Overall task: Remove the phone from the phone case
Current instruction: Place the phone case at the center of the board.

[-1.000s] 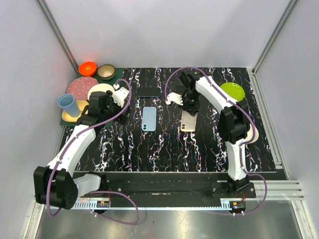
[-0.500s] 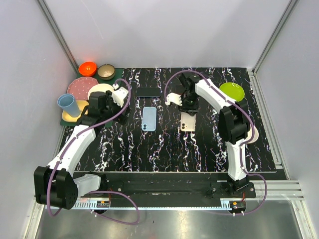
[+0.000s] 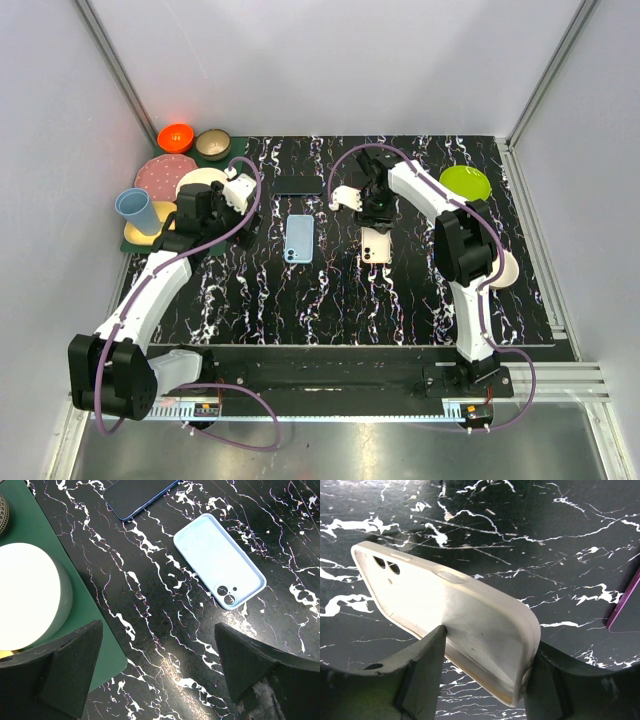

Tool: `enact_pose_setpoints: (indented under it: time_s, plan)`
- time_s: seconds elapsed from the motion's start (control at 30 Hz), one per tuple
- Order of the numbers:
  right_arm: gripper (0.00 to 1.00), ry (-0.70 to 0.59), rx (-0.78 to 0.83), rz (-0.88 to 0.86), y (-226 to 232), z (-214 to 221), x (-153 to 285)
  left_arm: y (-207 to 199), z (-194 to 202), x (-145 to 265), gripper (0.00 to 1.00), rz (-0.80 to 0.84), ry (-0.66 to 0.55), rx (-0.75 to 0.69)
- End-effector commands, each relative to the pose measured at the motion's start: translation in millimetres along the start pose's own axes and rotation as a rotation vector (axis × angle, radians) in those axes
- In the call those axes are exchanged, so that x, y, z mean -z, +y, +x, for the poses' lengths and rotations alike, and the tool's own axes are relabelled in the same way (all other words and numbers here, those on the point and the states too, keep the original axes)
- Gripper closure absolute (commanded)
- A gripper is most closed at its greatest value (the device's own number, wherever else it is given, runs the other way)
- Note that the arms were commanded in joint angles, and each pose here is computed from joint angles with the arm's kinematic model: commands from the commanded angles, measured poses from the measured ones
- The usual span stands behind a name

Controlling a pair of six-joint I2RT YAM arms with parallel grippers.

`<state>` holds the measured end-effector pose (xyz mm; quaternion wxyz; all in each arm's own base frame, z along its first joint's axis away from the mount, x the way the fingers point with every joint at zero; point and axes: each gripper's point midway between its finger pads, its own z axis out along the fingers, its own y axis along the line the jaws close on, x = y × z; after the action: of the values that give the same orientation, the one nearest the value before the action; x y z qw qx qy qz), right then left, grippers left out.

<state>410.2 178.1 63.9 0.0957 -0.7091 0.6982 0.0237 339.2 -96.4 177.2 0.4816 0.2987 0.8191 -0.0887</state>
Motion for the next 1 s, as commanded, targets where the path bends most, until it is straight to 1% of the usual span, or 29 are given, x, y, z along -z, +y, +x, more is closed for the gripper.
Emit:
enact_pose_setpoints:
  time_s: [0.0, 0.27, 0.57, 0.6, 0.67, 0.97]
  plan:
    - [0.37, 0.010, -0.005, 0.069, -17.0, -2.5, -16.4, 1.1, -11.9, 2.2, 0.01, 0.004, -0.059, 0.001]
    - [0.35, 0.045, -0.025, 0.108, -25.5, 3.4, -22.3, 0.4, -11.4, 2.3, 0.01, 0.008, -0.061, 0.007]
    - [0.31, 0.027, -0.031, 0.154, -35.1, -0.2, -17.9, 1.2, -10.8, 2.6, 0.01, 0.009, -0.063, 0.015]
    - [0.25, 0.019, -0.029, 0.164, -36.9, -2.4, -16.0, 1.5, -10.8, 2.7, 0.01, 0.009, -0.063, 0.016]
    - [0.23, 0.012, -0.031, 0.171, -37.7, -3.6, -15.5, 1.0, -10.5, 2.2, 0.01, 0.011, -0.062, 0.015]
    - [0.20, -0.001, -0.040, 0.182, -37.9, -5.6, -11.3, 2.0, -10.6, 2.6, 0.01, 0.011, -0.065, 0.021]
